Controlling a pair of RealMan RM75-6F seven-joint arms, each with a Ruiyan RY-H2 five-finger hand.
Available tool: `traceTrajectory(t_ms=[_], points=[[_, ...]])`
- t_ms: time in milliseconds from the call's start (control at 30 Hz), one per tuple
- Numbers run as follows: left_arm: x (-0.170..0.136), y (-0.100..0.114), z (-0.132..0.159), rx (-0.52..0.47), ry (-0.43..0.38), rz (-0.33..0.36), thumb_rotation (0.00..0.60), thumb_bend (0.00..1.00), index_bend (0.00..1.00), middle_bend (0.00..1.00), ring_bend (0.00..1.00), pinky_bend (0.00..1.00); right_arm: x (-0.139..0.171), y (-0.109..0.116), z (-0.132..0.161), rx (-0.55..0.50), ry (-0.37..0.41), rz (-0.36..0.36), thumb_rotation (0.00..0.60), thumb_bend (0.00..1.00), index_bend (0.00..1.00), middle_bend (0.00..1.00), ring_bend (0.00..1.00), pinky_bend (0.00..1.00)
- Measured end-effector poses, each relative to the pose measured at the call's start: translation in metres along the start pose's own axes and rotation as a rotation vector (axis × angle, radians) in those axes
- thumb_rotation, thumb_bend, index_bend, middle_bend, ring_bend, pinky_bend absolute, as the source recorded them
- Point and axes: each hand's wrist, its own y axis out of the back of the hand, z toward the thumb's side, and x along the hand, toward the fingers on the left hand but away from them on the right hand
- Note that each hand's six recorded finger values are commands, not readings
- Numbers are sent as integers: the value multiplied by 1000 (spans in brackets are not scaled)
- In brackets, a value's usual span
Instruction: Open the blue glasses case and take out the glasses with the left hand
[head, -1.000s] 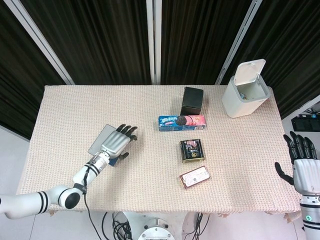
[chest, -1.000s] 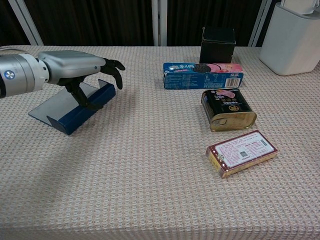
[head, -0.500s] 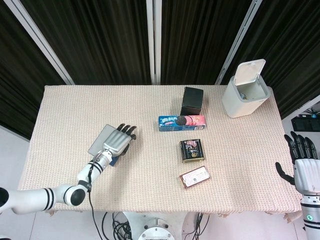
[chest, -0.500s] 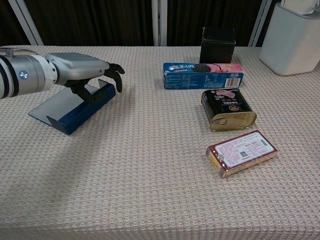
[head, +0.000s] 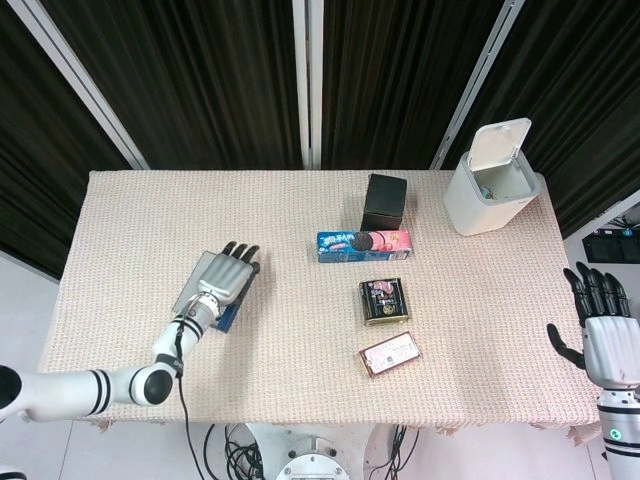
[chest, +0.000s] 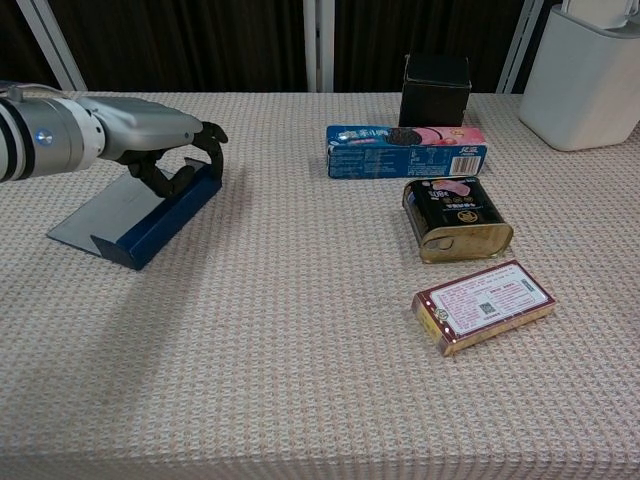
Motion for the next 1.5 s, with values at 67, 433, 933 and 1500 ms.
traceTrajectory(t_ms=[67,433,933,1500], points=[[1,2,-4,2,23,-2,600,707,295,0,0,0,0,0,1,0,1,1,600,270,0,0,0,0],[-1,7,-36,-3,172,-47,600,719,294,0,0,0,-1,-3,4,3,9,9,600,273,0,0,0,0],[-17,2,-73,-3,312,-172,600,721,292,0,0,0,-3,-5,12,7,25,16,600,278,0,0,0,0],[-45,-9,-85,-17,376,-338,600,721,373,0,0,3,-4,-7,18,7,41,20,600,280,0,0,0,0]])
